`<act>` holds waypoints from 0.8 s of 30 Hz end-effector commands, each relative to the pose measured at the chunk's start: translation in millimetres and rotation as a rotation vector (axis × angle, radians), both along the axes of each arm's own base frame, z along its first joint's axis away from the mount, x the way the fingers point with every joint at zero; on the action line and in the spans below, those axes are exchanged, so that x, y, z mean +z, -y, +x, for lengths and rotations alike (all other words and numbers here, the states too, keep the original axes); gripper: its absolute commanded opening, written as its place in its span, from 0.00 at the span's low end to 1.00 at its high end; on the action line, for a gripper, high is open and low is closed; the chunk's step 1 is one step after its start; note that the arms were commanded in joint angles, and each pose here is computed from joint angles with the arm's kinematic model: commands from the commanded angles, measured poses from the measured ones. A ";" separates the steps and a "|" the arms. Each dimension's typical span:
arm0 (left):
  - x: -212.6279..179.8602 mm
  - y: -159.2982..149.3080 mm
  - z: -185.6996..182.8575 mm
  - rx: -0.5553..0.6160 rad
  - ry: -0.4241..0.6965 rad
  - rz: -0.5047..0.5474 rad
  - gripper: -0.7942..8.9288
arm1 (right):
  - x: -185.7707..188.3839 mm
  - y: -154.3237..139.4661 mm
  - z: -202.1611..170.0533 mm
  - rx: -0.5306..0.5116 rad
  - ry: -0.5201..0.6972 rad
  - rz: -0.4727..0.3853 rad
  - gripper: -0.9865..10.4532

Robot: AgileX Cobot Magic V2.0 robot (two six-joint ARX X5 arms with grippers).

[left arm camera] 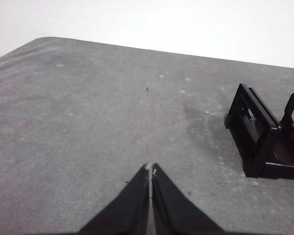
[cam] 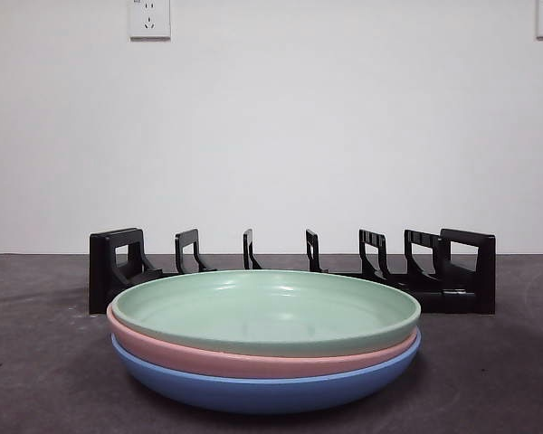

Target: Place the plate

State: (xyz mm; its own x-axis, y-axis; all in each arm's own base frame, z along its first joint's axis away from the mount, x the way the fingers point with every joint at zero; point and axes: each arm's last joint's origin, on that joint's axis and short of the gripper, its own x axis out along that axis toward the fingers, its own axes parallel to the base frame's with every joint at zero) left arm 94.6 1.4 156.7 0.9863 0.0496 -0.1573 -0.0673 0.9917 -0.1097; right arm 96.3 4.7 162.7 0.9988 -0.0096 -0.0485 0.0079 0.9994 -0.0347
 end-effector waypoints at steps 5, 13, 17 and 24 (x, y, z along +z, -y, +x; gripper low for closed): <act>-6.2 -0.1 0.1 0.002 -0.033 0.002 0.09 | -2.3 0.5 0.4 -0.023 -0.014 0.051 0.10; -6.3 -0.1 0.1 0.002 -0.033 0.002 0.09 | 1.0 0.3 0.6 -0.022 0.021 0.054 0.10; -6.3 -0.1 0.1 0.004 -0.034 0.000 0.09 | 1.0 0.4 0.6 -0.022 0.021 0.054 0.10; -6.7 -0.2 0.9 0.006 -0.019 0.000 0.09 | 1.1 0.4 0.6 -0.022 0.021 0.054 0.10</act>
State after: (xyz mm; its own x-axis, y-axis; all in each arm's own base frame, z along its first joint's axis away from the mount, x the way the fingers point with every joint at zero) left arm 94.7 1.5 156.9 0.9869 0.0511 -0.1531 -0.0684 0.9916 -0.1101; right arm 96.6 4.1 164.1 0.9989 -0.0309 -0.0351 0.0311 0.9995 0.0045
